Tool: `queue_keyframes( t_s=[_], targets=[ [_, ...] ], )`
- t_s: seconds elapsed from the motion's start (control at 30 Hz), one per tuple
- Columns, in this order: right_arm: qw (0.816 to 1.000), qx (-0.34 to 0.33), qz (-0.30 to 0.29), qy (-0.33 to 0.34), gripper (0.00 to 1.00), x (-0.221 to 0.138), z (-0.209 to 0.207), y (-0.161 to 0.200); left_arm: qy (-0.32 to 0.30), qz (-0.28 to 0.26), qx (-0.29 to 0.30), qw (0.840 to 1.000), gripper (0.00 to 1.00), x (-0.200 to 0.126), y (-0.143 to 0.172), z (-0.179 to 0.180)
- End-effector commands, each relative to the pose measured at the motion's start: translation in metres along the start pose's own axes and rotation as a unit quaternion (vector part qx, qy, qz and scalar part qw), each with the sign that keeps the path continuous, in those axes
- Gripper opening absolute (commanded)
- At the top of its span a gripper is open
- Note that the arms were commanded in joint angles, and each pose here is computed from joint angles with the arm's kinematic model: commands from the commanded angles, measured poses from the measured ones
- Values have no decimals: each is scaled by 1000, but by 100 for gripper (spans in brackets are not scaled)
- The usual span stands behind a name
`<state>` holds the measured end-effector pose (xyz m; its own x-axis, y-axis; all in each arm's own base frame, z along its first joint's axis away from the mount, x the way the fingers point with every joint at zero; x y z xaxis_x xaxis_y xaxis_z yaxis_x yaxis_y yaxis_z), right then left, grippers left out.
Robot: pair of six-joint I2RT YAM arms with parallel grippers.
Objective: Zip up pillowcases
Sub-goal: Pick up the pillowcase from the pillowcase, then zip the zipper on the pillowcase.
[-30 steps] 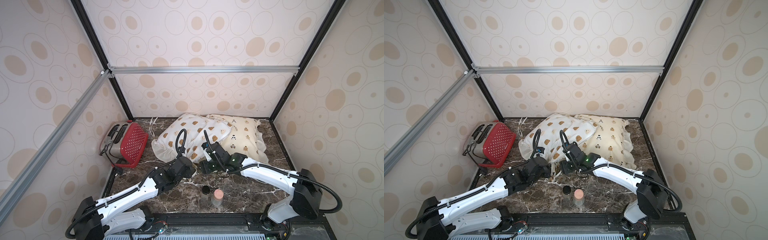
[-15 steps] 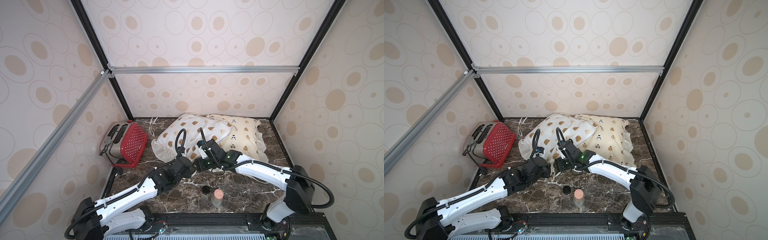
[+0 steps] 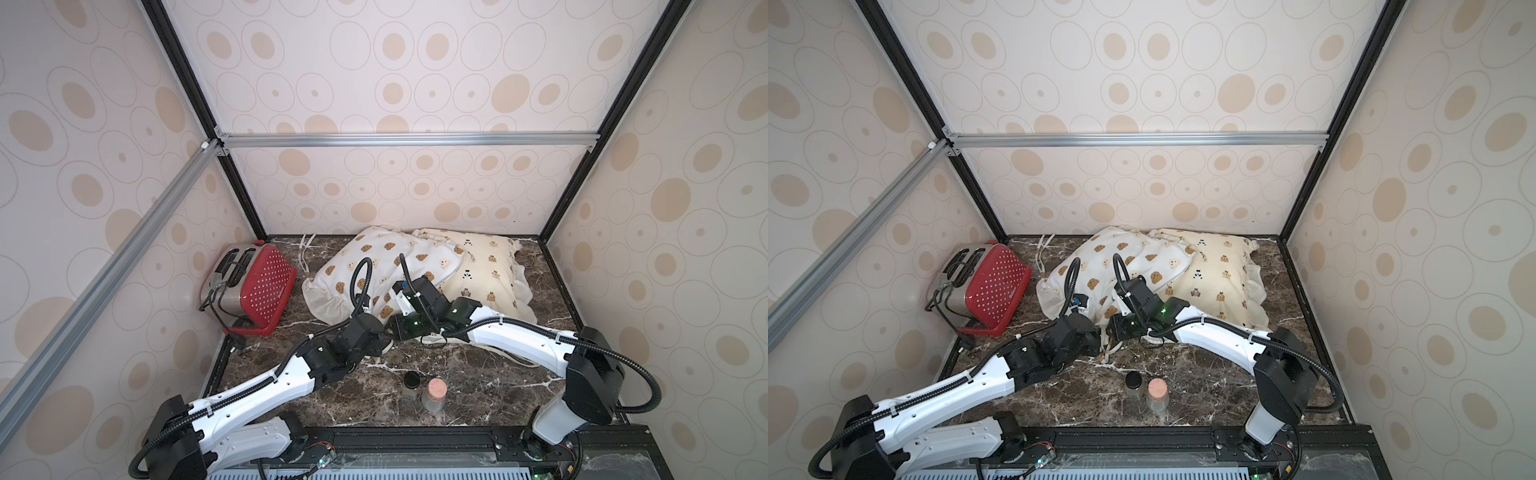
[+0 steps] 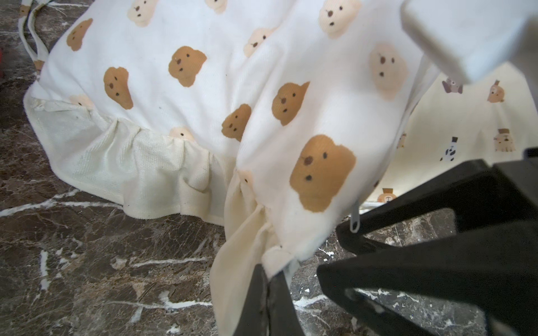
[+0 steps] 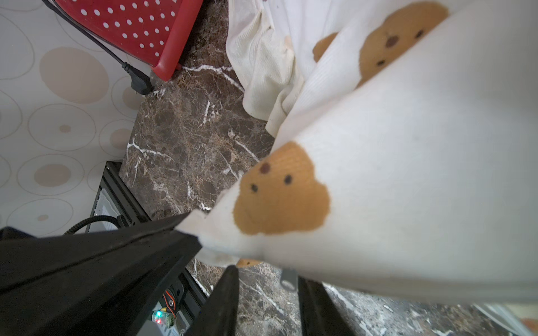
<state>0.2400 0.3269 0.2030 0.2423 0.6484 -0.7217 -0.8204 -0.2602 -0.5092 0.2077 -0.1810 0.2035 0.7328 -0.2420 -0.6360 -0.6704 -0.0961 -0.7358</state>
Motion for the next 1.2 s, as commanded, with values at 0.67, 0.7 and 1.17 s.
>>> queue_keyframes(
  t_s=[0.67,0.7,1.17],
  targets=[
    [999,20,-28,0,21,6,-8,-25,-3,-21,-15,1000,0,-5,-12,1],
    [999,20,-27,1,19,6,-9,-24,-3,-22,-15,1000,0,-5,-12,1],
    [1000,13,-13,18,6,5,-13,-19,-13,-30,-20,999,0,-6,-13,4]
  ],
)
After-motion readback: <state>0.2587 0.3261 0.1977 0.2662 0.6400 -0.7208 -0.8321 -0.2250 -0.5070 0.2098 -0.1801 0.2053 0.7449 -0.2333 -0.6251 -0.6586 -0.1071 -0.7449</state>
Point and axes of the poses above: each gripper's point midway between its finger pads, its own x axis out along the fingers, its own z axis along the line the jaws close on, y = z × x, the point moved 6 cm from there along -x, back along the fingers, and after that the axes turned 5 degrees about -x, right-handed, at the moved point
